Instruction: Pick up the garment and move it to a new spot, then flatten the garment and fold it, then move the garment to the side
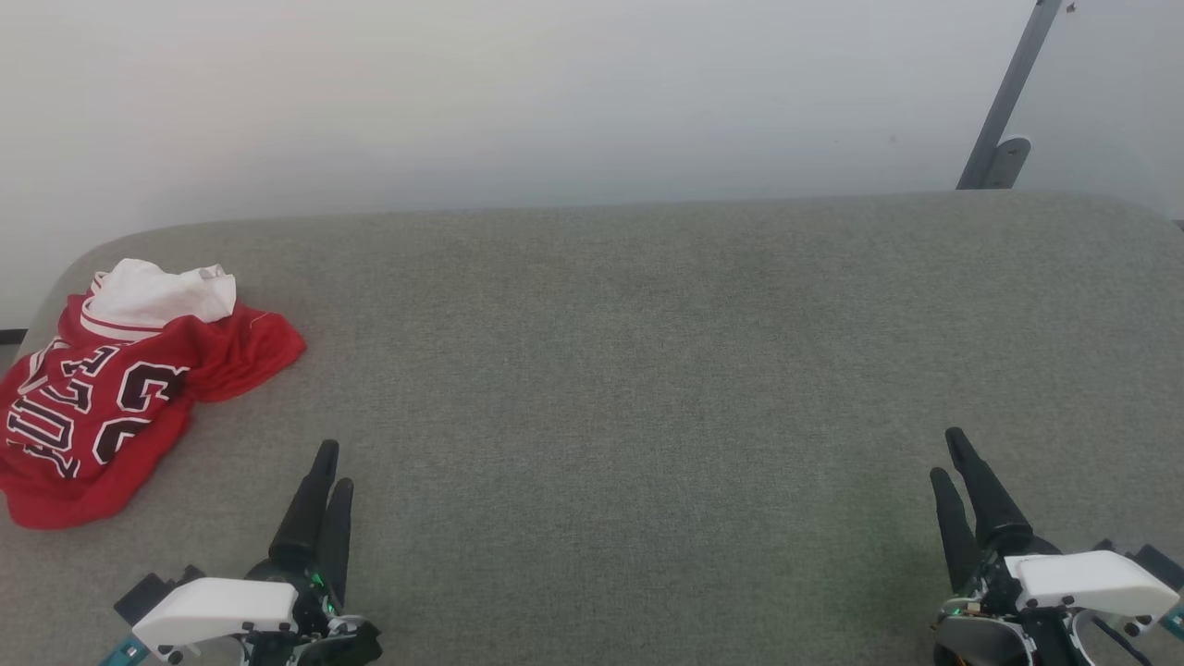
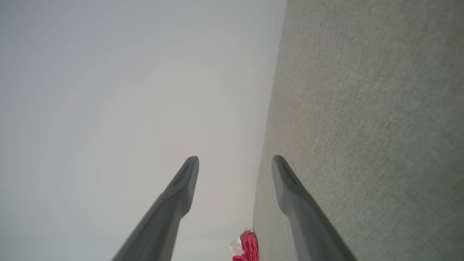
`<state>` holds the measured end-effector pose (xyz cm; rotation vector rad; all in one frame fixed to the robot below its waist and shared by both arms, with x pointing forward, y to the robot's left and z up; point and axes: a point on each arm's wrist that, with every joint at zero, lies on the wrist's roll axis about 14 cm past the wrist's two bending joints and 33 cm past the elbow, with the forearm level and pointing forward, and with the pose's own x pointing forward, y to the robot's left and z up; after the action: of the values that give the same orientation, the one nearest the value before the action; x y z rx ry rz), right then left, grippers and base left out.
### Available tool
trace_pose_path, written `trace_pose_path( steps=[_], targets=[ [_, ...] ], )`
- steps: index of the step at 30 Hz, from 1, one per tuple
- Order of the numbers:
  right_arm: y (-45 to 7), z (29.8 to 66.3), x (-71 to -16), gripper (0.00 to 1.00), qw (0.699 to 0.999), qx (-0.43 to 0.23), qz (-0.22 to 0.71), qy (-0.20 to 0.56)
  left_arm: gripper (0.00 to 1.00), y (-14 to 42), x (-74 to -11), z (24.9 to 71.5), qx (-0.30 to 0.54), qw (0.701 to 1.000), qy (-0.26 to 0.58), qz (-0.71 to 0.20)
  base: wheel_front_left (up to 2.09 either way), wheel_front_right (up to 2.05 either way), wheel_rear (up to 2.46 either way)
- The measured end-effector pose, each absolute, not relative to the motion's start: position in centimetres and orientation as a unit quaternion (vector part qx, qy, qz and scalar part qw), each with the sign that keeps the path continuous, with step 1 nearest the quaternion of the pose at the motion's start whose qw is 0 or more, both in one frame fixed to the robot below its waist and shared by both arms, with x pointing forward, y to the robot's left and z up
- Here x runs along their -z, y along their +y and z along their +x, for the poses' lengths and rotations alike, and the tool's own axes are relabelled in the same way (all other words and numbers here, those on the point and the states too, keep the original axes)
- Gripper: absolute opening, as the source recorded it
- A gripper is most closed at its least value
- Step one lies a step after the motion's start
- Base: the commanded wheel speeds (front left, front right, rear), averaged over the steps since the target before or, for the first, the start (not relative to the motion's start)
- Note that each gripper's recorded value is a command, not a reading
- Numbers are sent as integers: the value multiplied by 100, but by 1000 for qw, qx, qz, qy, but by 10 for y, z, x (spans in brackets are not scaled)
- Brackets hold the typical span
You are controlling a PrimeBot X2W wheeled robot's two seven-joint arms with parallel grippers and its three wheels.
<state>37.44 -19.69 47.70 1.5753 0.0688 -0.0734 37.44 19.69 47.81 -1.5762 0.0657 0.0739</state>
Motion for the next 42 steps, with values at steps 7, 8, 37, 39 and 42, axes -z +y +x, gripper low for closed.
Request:
trace_pose_path(
  steps=[7,8,37,39,42],
  targets=[
    [-195,376,-482,100,732,27,680,29,100,195,-484,377,-31,723,24,-690,0,0,0],
    [-196,377,-483,100,738,26,674,28,100,195,-484,377,-31,729,24,-683,0,0,0],
    [-214,384,-487,100,914,10,403,37,100,217,-494,378,-36,921,2,-389,0,0,0],
    [-215,384,-487,100,919,9,392,36,100,217,-494,378,-36,925,0,-379,0,0,0],
    [-216,384,-488,100,925,8,378,35,100,217,-494,378,-35,932,-1,-361,0,0,0]
  ],
)
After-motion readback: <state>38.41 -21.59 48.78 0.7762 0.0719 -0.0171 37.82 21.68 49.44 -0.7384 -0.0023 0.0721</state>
